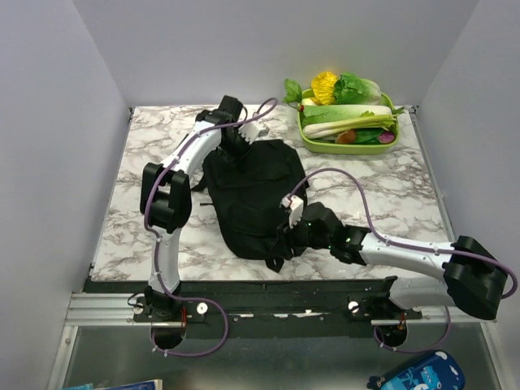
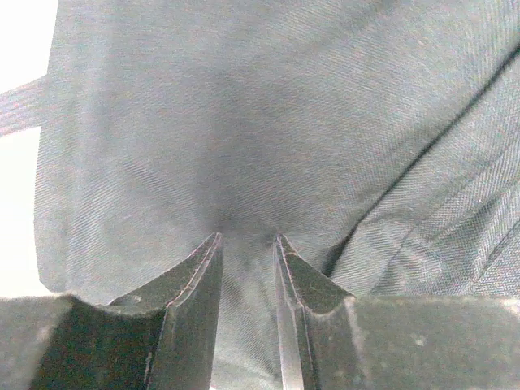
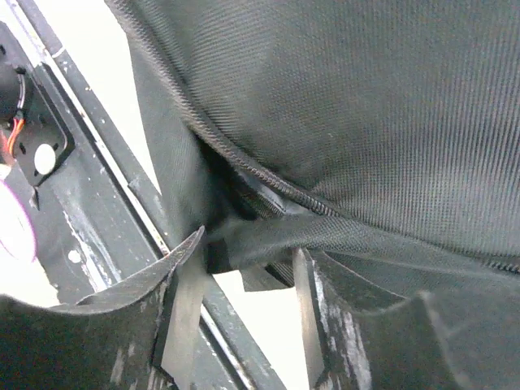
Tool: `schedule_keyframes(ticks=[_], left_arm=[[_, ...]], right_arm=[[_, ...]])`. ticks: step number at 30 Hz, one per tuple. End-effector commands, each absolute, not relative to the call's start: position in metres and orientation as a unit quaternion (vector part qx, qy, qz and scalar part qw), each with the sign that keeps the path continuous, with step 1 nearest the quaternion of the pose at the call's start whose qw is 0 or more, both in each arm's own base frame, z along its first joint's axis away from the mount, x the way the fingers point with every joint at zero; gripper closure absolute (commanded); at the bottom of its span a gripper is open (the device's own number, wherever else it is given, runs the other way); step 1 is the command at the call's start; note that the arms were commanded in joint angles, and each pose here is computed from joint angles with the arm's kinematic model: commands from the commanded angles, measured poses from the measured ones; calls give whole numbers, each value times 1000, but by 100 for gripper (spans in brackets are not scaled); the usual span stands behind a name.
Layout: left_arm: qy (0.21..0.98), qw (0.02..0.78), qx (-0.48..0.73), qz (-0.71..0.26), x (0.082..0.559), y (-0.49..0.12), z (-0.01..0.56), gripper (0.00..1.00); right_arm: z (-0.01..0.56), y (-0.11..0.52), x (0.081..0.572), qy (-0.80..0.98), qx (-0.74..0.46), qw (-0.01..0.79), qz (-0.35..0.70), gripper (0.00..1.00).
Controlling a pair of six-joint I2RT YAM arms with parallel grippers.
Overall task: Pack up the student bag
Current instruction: Adjust the student bag at the center of the board.
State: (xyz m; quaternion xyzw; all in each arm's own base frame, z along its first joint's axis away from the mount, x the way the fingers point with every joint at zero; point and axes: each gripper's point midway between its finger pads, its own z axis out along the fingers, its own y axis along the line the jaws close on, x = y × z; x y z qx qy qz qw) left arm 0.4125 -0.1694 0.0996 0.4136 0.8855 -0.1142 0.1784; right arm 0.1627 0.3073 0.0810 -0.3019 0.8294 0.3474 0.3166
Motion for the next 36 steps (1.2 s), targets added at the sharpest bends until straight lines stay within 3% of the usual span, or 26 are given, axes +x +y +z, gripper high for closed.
schedule_keyframes(ticks=[1,6,9,15,19,24,29,36], left_arm=[[861,260,418,-130,450,-199,150,62],[846,256,440,-157,410,-195,178,62],[832,256,453,-193,375,-197,192,61],[795,219,508,-251,311,-229,187,61],[793,217,514,-246,307,-254,169,61],[796,249,499,-233,348,-276,161,60],[797,228,503,-243,355,-288,146,60],[820,195,507,-183,357,-264,96,62]], right_arm=[[132,308,173,805,-293,375,355,39],[174,265,217,809,-234,468,269,22],[180,230,254,820,-170,503,214,20],[156,184,313,853,-85,487,168,20],[139,190,322,864,-71,464,182,23],[126,198,330,862,-64,465,193,25],[130,214,336,845,-88,477,225,26],[113,223,348,856,-114,457,214,46]])
